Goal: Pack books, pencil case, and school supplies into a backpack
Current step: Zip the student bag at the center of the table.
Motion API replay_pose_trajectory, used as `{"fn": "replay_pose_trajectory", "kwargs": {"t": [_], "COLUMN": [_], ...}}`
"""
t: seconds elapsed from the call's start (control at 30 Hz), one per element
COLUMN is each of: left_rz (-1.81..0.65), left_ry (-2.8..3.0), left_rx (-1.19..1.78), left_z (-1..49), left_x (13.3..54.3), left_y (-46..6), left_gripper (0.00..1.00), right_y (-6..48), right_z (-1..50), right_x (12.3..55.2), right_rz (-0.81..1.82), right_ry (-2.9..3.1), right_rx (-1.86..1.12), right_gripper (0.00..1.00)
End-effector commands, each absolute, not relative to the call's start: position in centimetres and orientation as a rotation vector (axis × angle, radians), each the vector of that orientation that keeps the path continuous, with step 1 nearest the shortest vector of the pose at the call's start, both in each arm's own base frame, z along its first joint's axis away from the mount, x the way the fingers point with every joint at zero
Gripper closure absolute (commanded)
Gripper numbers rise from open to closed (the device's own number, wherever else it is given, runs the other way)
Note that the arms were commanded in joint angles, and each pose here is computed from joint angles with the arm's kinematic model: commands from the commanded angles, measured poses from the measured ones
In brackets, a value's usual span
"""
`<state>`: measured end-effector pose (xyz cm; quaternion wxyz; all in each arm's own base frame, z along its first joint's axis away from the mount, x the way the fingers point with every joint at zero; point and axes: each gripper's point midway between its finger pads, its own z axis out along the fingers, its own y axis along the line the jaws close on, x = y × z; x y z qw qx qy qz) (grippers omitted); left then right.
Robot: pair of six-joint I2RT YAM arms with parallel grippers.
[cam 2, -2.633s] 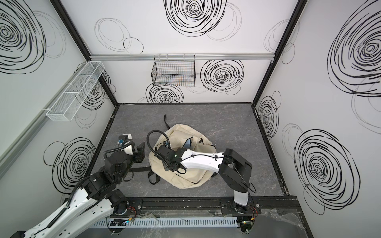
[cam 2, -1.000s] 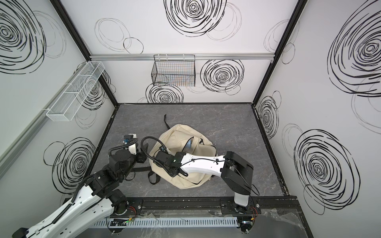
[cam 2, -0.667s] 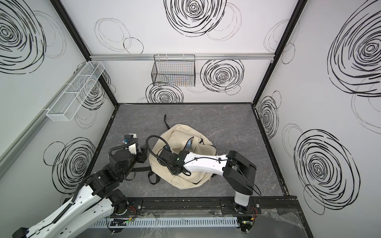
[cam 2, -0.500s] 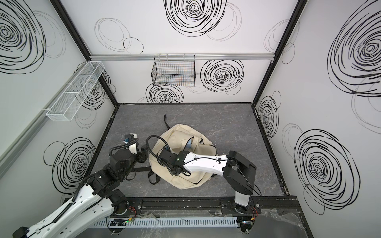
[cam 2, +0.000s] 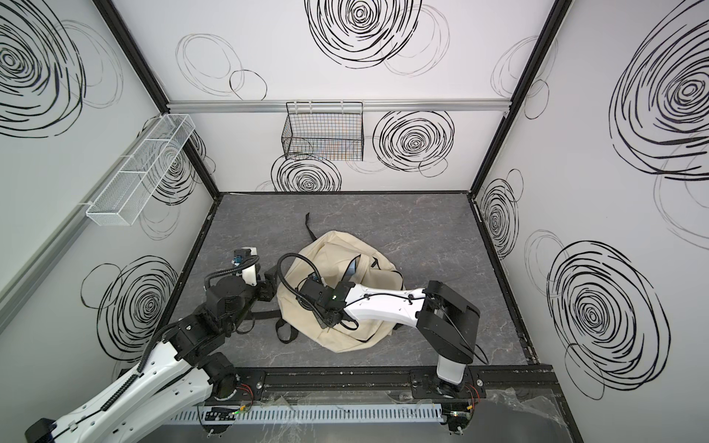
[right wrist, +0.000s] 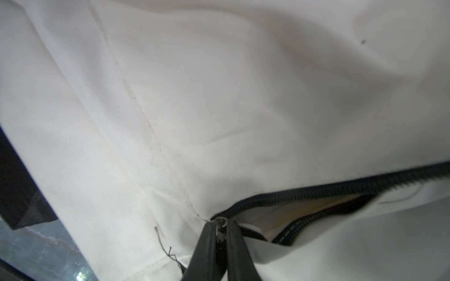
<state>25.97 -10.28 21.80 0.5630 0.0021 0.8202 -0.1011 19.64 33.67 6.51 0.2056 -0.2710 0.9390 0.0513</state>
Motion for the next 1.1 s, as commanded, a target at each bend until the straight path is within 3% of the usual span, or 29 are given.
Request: {"fn": "replay_pose_trajectory", "kwargs": {"t": [0.0,0.17,0.37,0.57,0.93,1.07], "left_rz": [-0.276,-0.341,-0.58,-0.84,-0.731,-0.685], "left_ry": [1.906,1.929,1.907,1.847,1.848,1.865], "left_rx": [0.006,0.183,0.495,0.633,0.699,0.721], "left_z": [22.2,21.7,19.4,17.0,14.4,13.5], "left_x": [26.4,26.3,23.7,19.7,20.1,20.8], "left_y": [-10.9,-13.7,-20.3,-25.3,-26.7,-27.4], "left_gripper": [0.39,0.3,0.22,0.22,0.19,0.25], "right_y": [32.3,32.8,32.9,32.2,33.5,34.0], "right_z": [7.8,10.6,12.9,13.1,16.4,18.0], "right_x": [19.0,19.6,20.2,20.2,18.9,18.3], "right_rz": [0.135,0.297,0.762,1.024,1.385,1.481], "right_ry": [2.645,2.649,2.653,2.674,2.591,2.547], "right_rx": [-0.736,-0.683,-0.582,-0.49,-0.475,-0.497], "right_gripper": [0.92,0.99,1.0,1.0,1.0,1.0]}}
